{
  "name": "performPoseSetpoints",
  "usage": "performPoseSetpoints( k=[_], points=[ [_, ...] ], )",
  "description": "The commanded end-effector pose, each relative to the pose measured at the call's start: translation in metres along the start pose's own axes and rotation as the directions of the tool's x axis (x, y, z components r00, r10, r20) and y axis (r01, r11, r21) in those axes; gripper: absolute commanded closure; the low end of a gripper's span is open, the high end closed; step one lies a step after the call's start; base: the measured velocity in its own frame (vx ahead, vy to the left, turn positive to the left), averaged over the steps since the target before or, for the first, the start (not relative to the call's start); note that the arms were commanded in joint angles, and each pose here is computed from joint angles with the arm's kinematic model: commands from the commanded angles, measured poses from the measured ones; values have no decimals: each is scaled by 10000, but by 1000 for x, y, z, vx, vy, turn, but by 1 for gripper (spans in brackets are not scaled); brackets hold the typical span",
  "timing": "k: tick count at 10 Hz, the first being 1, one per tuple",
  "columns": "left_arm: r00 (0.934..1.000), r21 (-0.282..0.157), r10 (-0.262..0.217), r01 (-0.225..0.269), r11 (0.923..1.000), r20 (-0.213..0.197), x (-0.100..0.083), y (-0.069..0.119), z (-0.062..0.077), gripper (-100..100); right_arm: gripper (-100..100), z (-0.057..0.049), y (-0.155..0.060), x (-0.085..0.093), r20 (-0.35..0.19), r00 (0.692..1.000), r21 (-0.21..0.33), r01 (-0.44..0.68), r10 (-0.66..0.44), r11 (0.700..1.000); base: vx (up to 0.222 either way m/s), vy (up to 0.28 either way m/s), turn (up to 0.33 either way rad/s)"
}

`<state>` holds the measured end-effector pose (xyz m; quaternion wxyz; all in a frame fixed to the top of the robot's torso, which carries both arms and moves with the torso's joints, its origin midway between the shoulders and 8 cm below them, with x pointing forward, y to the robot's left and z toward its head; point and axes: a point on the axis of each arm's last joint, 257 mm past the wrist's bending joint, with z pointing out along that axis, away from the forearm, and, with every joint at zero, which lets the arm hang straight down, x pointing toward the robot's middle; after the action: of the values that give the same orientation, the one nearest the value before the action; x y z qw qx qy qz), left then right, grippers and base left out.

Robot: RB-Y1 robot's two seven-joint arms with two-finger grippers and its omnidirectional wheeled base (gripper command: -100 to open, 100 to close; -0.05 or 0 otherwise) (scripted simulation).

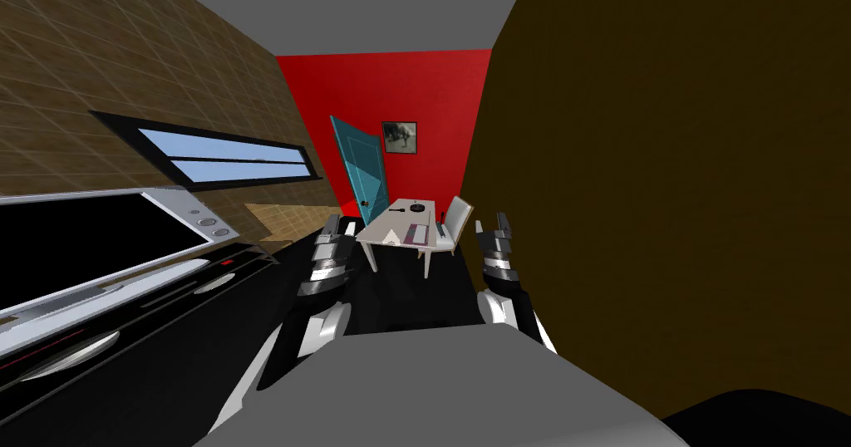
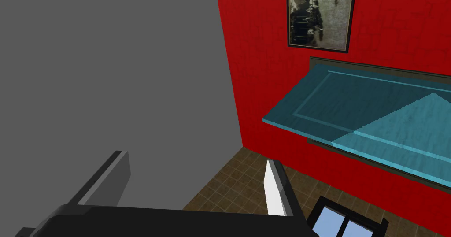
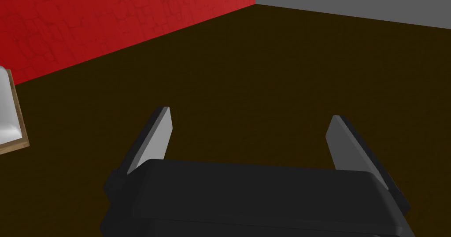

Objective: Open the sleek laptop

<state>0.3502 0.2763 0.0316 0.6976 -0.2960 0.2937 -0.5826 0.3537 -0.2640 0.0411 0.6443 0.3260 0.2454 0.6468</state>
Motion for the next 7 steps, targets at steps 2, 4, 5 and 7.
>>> performPoseSetpoints(
  k=[2, 4, 5, 7],
  points=[
    [10000, 1, 0, 0, 10000, 0, 0, 0, 0, 0, 0, 0, 0, 0, 0, 10000, -1, 0, 0, 10000, 0, 0, 0],
    [10000, 2, 0, 0, 10000, 0, 0, 0, 0, 0, 0, 0, 0, 0, 0, 10000, -2, 0, 0, 10000, 0, 0, 0],
    [10000, 3, 0, 0, 10000, 0, 0, 0, 0, 0, 0, 0, 0, 0, 0, 10000, -3, 0, 0, 10000, 0, 0, 0],
    [10000, 4, 0, 0, 10000, 0, 0, 0, 0, 0, 0, 0, 0, 0, -1, 10000, -4, 0, 0, 10000, 0, 0, 0]
  ],
)
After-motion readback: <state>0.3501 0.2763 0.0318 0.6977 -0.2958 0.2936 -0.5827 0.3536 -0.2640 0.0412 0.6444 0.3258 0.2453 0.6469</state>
